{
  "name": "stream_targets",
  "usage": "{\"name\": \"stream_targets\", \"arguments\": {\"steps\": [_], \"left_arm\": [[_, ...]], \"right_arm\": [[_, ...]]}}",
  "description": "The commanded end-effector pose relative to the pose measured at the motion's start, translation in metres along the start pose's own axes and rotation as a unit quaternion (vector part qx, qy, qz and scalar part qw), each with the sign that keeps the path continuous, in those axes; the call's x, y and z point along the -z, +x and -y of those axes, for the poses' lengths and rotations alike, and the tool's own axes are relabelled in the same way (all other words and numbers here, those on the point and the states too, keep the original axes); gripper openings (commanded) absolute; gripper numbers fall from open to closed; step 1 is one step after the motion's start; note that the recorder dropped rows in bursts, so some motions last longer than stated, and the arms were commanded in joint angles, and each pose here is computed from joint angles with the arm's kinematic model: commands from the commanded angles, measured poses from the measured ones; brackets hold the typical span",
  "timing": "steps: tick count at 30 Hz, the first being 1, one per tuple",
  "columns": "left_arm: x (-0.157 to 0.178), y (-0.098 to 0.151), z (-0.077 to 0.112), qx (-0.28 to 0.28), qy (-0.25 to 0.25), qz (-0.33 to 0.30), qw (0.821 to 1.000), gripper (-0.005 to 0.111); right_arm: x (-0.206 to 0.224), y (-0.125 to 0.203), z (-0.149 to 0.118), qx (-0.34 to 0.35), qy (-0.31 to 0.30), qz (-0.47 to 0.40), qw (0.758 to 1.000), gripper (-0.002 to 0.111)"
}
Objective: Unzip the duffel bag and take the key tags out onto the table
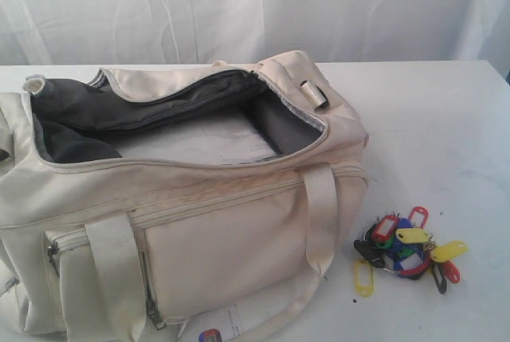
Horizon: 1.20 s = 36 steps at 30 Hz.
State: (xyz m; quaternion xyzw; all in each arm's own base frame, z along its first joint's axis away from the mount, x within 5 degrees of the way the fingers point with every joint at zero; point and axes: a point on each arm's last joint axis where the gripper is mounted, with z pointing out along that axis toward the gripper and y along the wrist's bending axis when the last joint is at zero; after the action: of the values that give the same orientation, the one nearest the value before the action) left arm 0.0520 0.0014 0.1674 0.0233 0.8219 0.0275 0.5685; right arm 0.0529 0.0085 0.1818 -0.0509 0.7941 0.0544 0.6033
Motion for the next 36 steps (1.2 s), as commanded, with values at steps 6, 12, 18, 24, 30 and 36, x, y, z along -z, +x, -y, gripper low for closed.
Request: {"name": "stream_targets", "arguments": {"steps": [6,12,18,24,30,36], "left_arm": [[-0.0001,0.0011,0.0002,0.007,0.0,-0.001,1.0,0.0],[-0.0001,0.0011,0.0002,0.007,0.0,-0.001,1.0,0.0],[-0.0001,0.0011,0.0002,0.007,0.0,-0.001,1.0,0.0],[-0.0001,0.0011,0.0002,0.007,0.0,-0.001,1.0,0.0],[-0.0001,0.0011,0.0002,0.007,0.0,-0.001,1.0,0.0],[-0.0001,0.0011,0.0002,0.007,0.0,-0.001,1.0,0.0]], "right_arm": [[0.0003,-0.0008,-0.0023,0.004,-0.021,0.009,1.0,0.0],[0.0003,-0.0008,-0.0023,0.004,-0.021,0.009,1.0,0.0],[0.0003,-0.0008,-0.0023,0.004,-0.021,0.009,1.0,0.0],[0.0003,-0.0008,-0.0023,0.004,-0.021,0.009,1.0,0.0],[0.0003,-0.0008,-0.0023,0.004,-0.021,0.009,1.0,0.0],[0.0003,-0.0008,-0.0023,0.004,-0.021,0.009,1.0,0.0]]}}
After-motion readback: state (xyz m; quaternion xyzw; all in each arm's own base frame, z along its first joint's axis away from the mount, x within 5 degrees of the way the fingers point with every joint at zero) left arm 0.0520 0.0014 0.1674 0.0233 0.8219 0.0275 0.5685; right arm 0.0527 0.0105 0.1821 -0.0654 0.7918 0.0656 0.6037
